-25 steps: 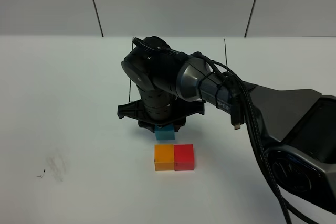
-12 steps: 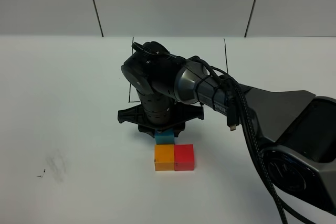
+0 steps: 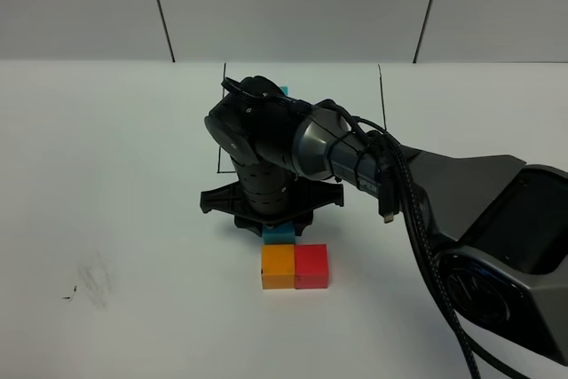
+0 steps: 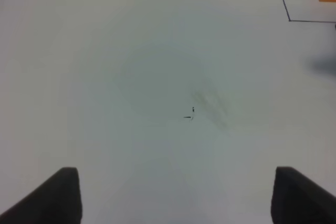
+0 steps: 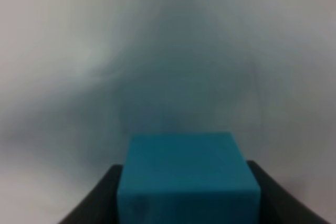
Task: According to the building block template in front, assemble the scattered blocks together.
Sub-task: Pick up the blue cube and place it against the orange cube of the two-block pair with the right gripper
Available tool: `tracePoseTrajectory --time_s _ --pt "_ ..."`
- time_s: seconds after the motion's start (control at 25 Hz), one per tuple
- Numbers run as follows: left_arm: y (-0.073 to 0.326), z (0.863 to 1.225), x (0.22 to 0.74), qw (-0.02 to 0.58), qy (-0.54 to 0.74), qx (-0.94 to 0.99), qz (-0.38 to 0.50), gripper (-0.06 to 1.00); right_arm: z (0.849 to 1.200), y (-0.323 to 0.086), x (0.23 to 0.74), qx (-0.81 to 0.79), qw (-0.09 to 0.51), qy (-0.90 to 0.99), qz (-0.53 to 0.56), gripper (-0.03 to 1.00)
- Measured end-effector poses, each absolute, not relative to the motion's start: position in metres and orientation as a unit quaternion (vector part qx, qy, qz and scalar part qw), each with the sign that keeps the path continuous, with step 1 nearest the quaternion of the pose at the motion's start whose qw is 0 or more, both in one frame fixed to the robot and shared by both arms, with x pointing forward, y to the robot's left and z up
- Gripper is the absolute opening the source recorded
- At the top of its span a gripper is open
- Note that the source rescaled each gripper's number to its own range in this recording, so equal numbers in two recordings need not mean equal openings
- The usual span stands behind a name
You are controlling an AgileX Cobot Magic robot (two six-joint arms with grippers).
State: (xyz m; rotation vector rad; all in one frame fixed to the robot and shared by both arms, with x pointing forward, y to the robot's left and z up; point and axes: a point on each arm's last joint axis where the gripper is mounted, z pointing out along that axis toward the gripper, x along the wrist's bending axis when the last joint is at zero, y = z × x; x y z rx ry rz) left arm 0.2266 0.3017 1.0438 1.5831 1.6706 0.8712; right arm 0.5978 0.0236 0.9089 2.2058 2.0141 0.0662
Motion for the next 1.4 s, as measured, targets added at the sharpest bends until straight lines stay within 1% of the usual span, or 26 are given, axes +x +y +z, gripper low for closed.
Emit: tracePoseTrajectory --time_s 0.52,1.4 --pt "0.302 1.044 0.227 0.334 0.640 0.606 0.334 0.63 0.897 0.024 0.597 0.736 0.075 0.672 0.009 0.00" --pt "0.302 1.044 0.227 0.334 0.641 0.606 0.333 0.63 0.894 0.026 0.596 0.741 0.061 0.669 0.004 0.00"
